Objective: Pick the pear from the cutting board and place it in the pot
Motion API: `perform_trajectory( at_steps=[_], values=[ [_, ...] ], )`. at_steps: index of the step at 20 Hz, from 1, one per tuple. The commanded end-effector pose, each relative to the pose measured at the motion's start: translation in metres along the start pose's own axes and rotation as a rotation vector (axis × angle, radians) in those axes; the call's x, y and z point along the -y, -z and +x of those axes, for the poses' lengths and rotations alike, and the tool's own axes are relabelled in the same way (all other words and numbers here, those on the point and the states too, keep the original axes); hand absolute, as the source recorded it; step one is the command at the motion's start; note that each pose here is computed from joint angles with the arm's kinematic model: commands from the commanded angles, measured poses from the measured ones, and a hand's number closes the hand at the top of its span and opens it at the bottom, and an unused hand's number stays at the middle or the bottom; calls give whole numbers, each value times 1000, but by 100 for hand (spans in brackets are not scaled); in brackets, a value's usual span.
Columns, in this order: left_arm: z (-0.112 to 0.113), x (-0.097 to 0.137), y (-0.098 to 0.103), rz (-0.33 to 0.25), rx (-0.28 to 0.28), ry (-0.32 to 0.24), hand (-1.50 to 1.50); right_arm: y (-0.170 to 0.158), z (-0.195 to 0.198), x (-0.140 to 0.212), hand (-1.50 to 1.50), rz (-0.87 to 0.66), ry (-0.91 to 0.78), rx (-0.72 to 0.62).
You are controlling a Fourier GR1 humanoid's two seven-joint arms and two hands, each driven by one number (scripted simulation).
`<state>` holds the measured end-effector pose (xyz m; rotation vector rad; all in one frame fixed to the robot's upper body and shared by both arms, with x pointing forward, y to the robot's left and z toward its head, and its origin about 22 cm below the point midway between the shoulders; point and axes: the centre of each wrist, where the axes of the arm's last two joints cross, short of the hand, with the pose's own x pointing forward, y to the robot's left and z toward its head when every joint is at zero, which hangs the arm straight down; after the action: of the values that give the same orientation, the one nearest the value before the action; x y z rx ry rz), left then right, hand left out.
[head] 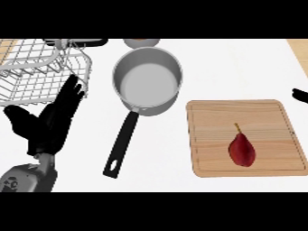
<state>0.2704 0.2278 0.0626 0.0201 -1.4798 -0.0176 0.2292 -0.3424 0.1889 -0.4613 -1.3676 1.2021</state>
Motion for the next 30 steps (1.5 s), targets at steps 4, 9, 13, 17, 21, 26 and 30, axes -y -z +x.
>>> perform_trajectory(
  at_steps=[4,9,13,17,21,26,30],
  values=[
    [1,-4,3,-3,-35,2,0,29,-6,-13,-150,61,-4,-115],
    [2,26,-6,-2,1,-4,0,36,-1,-32,-150,152,-67,-160],
    [3,-1,-14,-12,2,-19,0,39,-11,-46,-150,154,-107,-213],
    [-4,-16,-19,19,-8,-6,0,36,-2,-66,-150,122,-76,-213],
    [18,-3,-4,6,7,-5,0,48,0,-87,-150,92,-44,-169],
    [-8,-14,-14,6,-6,-2,0,47,22,-95,-150,87,-42,-187],
    [-5,1,-9,-6,-16,-1,0,58,24,-83,-150,78,-39,-239]
  ],
)
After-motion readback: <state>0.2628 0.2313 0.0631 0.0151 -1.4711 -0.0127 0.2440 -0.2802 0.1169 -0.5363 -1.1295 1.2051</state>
